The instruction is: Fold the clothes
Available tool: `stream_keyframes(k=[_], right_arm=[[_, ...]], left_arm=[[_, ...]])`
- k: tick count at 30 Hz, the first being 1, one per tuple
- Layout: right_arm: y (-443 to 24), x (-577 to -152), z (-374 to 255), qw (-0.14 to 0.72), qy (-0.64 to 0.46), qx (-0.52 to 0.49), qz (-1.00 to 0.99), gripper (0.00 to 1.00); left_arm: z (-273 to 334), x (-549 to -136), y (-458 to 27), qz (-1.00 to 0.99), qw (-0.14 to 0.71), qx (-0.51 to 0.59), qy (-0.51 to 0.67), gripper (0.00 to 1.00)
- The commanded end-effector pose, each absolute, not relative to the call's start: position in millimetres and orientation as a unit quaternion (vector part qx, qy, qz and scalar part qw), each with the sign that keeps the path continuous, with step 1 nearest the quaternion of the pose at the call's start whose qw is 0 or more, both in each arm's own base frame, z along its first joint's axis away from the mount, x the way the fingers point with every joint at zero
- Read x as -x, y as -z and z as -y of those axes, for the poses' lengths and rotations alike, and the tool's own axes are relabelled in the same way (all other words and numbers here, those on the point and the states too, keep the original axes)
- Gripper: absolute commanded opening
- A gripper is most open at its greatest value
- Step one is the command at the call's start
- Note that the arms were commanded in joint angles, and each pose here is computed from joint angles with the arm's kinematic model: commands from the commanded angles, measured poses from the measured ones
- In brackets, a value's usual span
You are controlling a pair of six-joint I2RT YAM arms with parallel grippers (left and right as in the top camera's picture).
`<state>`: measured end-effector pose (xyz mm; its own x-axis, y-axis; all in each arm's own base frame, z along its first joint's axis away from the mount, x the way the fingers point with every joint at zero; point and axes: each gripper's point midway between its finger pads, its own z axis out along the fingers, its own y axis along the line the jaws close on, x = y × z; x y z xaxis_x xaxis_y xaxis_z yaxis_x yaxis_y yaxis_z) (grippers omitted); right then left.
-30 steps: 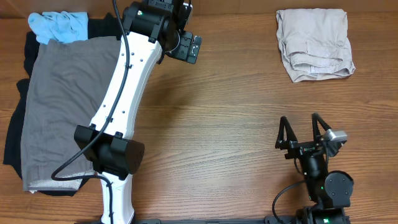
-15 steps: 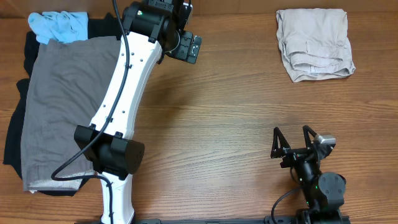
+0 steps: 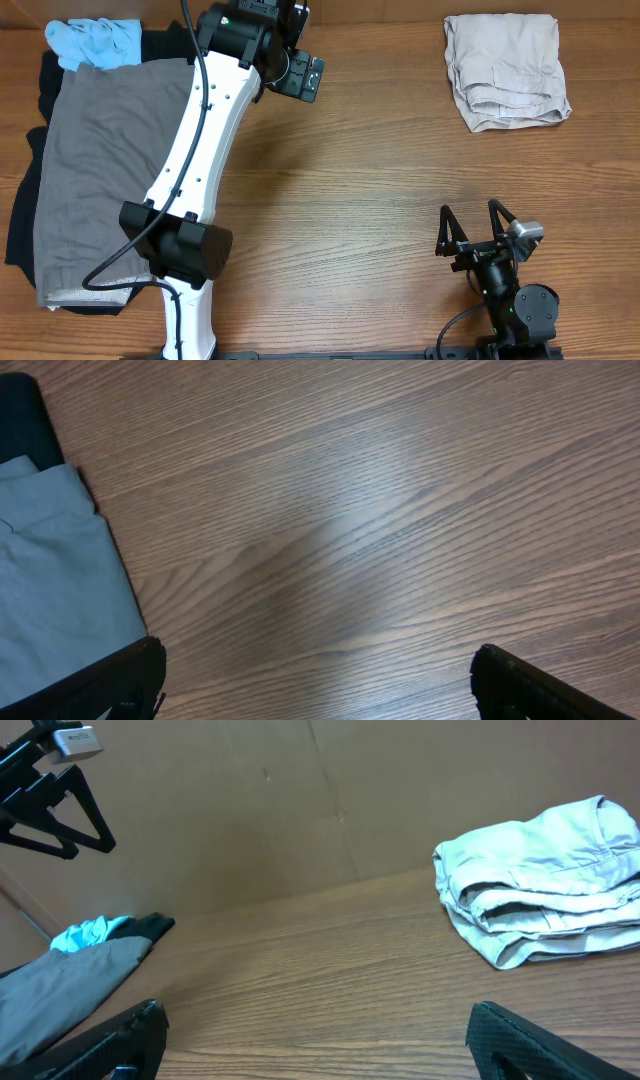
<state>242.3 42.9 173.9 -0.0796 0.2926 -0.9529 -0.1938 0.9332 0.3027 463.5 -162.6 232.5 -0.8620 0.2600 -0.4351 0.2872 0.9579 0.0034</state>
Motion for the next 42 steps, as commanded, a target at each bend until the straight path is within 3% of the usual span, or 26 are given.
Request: stream_keyframes(k=[1,14,25,28,34,42], right_arm=[[-171.5,-242.4,-43.4,0.678,-0.179,-0.034,-0.712,1.0],[-171.6,-242.4,-43.4,0.678,-0.179,-0.034,-0.712,1.0],[-171.6,-242.4,-43.4,0.678,-0.179,-0.034,-0.712,1.0],[-171.6,-242.4,-43.4,0.678,-0.179,-0.034,-0.712,1.0],[-171.6,-242.4,-43.4,0.678,-0.179,-0.034,-0.712,1.0],[-171.5,-242.4,-43.4,0.678,-0.179,-0.034,-0.712,1.0]], left_arm=[[162.4,-466.1,-233.8,-0.963,0.225,-0.147,0.027,1.0],[162.3,-464.1,-240.7,-0.961,0.232,-0.147,0.029,1.0],[111.6,-436.0,-392.4,-0.894,0.433,-0.102,0.047,1.0],[84.5,-428.5,-407.1,-0.875,0.477,-0.066,0.048,1.0],[37.3,-407.3,-385.7,-0.848,0.529,-0.017,0.028,1.0],[16.3,-353.0,-310.9,-0.822,0.569,0.001,0.02,1.0]])
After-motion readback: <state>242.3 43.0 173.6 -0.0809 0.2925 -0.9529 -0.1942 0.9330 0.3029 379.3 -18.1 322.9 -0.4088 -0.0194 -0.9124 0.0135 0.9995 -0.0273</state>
